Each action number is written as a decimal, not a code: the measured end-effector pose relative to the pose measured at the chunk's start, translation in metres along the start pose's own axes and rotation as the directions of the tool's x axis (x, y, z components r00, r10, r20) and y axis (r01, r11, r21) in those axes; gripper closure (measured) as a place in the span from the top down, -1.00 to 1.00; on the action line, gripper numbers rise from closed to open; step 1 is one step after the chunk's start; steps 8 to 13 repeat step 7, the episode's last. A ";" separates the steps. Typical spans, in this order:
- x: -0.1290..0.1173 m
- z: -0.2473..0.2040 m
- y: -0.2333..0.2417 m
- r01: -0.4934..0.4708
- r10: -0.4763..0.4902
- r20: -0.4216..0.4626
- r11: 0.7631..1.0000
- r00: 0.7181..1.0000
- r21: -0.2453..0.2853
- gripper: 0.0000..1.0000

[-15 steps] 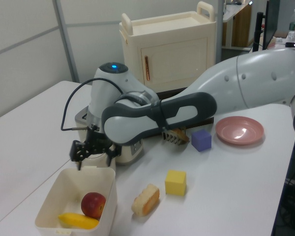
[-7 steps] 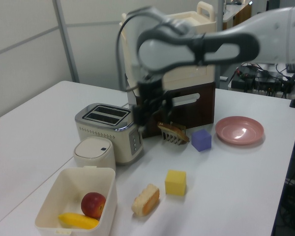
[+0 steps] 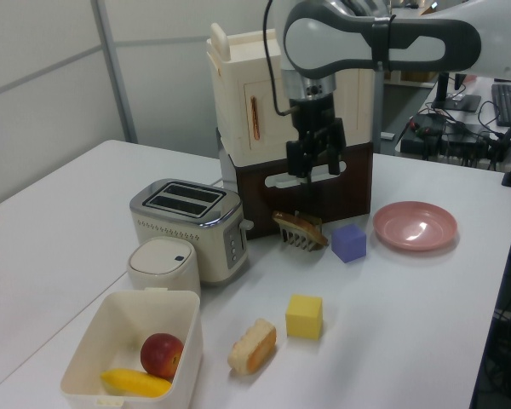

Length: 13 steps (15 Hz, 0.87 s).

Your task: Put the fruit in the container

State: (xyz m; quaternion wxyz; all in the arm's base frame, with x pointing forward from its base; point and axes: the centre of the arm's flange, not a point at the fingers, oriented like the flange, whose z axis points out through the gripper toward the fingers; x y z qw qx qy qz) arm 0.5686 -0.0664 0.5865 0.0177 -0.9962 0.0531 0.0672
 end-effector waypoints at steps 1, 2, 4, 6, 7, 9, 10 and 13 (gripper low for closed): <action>0.000 0.002 0.005 -0.004 0.004 0.003 1.000 1.000 0.001 1.00; 0.001 0.002 0.008 -0.006 0.006 0.003 1.000 1.000 0.001 1.00; 0.001 0.002 0.012 -0.011 0.011 0.000 1.000 1.000 0.002 1.00; 0.003 0.001 0.014 -0.015 0.015 -0.018 1.000 1.000 0.001 1.00; 0.004 0.000 0.015 -0.016 0.016 -0.026 1.000 1.000 0.001 1.00; 0.004 0.000 0.015 -0.016 0.016 -0.026 1.000 1.000 0.001 1.00; 0.004 0.000 0.015 -0.016 0.016 -0.026 1.000 1.000 0.001 1.00; 0.004 0.000 0.015 -0.016 0.016 -0.026 1.000 1.000 0.001 1.00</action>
